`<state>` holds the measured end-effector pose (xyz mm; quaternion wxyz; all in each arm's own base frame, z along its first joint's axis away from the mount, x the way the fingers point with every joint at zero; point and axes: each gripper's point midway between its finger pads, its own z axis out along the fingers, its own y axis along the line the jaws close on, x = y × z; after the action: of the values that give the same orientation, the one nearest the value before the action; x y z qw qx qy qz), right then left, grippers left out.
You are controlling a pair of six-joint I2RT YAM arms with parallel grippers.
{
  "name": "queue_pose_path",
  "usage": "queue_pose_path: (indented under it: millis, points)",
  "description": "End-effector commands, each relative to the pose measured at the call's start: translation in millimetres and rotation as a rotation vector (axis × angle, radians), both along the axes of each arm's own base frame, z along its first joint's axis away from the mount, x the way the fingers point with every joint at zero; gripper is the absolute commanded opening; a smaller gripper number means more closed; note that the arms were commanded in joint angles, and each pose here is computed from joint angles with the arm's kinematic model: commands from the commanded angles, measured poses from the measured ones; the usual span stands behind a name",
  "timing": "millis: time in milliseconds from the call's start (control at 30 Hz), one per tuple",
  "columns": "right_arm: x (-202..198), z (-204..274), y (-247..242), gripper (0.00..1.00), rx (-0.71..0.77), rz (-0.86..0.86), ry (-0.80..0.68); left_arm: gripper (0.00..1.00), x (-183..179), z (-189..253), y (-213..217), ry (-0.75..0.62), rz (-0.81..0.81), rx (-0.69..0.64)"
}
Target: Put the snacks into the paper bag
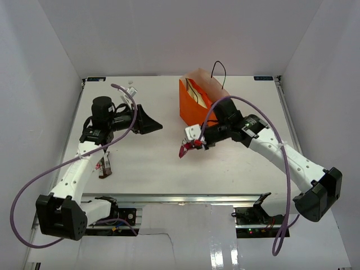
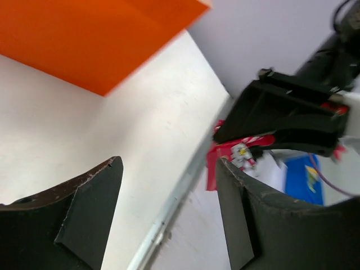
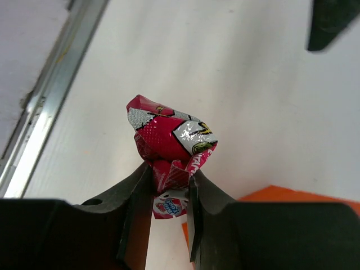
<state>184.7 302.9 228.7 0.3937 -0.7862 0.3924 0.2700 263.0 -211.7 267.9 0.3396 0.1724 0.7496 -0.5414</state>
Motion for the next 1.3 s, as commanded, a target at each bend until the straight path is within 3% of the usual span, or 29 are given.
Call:
queue_pose_path:
  millis: [0,167,300,567,700,867,900,1000,1167,1267]
  points:
    - [28.5,81.1,-1.4,0.15,0.186,-0.178,0.061,0.78,20.5,3.9,31.9,-0.070,0.252,0.182]
    - [122.9,208.2,-36.6,0.08,0.500,-0.565,0.096,0.77,33.3,-14.6,71.6,0.001,0.562,0.272]
    - [173.3,239.1,-69.1,0.08,0.607,-0.774,0.141,0.77,28.3,-34.4,94.7,0.056,0.717,0.305]
    - [257.1,176.2,-94.1,0.14,0.563,-1.144,0.139,0.81,9.5,-63.3,143.3,0.155,1.010,0.369]
    - [278.5,150.5,-102.0,0.19,0.520,-1.247,0.119,0.81,-1.8,-73.7,155.0,0.199,1.083,0.377]
    - [277.1,121.6,-101.6,0.40,0.459,-1.253,0.114,0.80,-12.5,-86.2,168.8,0.259,1.171,0.394]
    - [276.1,119.5,-101.2,0.50,0.454,-1.248,0.109,0.80,-13.6,-90.6,170.9,0.277,1.190,0.393]
    - [269.1,116.1,-99.3,0.69,0.444,-1.226,0.118,0.80,-15.3,-100.1,176.2,0.324,1.238,0.396]
    - [248.4,137.1,-97.2,0.75,0.481,-1.165,0.116,0.80,-18.7,-118.6,189.7,0.432,1.338,0.455]
    - [217.9,156.6,-88.2,0.91,0.461,-0.999,0.089,0.79,-25.8,-129.8,206.0,0.517,1.448,0.526]
